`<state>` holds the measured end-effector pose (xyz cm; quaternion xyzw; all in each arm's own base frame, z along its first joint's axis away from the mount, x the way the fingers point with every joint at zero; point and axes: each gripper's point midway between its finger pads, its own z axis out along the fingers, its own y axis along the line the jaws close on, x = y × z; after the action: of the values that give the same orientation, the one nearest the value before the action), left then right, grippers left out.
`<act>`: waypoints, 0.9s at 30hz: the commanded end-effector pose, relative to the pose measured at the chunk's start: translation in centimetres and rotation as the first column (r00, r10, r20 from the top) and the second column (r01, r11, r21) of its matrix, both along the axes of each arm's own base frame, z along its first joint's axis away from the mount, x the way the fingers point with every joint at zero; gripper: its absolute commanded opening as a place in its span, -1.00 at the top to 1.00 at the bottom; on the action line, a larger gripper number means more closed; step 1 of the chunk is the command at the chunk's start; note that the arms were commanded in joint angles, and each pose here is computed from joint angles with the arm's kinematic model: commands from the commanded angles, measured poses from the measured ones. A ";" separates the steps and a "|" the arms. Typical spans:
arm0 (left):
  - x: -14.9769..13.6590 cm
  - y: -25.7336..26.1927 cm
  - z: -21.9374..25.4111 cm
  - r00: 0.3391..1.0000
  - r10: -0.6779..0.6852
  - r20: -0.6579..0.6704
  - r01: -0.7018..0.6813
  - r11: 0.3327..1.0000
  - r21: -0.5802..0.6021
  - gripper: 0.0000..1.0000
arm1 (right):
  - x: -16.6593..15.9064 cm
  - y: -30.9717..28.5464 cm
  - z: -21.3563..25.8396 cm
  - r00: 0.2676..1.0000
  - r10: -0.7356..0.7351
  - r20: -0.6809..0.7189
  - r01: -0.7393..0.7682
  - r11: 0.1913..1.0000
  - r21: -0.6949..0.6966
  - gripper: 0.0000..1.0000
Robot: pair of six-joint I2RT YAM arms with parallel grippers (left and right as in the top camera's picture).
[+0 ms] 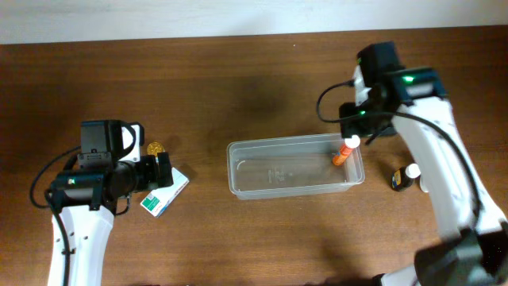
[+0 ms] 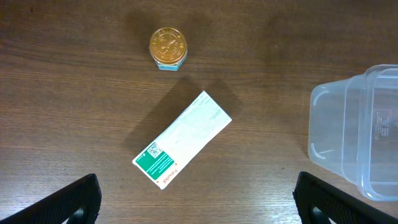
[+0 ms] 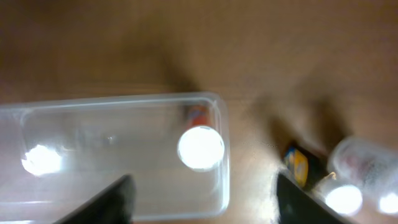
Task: Pack container
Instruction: 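Carry the orange tube into the container and release it, then move the right gripper to the small dark bottle and grasp it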
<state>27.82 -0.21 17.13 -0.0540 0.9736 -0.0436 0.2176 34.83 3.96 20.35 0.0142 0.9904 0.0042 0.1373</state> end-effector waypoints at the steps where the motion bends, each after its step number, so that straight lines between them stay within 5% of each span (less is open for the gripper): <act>1: 0.4 -0.2 0.7 1.000 -0.017 0.021 0.017 1.000 -0.004 -0.99 | -0.5 -4.1 5.3 0.972 -0.171 0.158 0.175 0.984 -0.012 -0.47; 15: 0.4 -0.2 0.7 1.000 -0.018 0.021 0.018 1.000 -0.003 -0.99 | -5.8 -11.0 -6.2 0.907 -0.379 -0.185 0.382 0.924 -0.020 -0.59; 27: 0.4 -0.2 0.7 1.000 -0.017 0.020 0.017 1.000 -0.004 -0.99 | -7.0 -13.2 -12.5 0.862 -0.446 -0.239 0.452 0.891 -0.033 -0.60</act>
<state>27.83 -0.21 17.14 -0.0540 0.9735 -0.0436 0.2178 28.08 -8.81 8.42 0.2409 0.9702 -0.0175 0.0195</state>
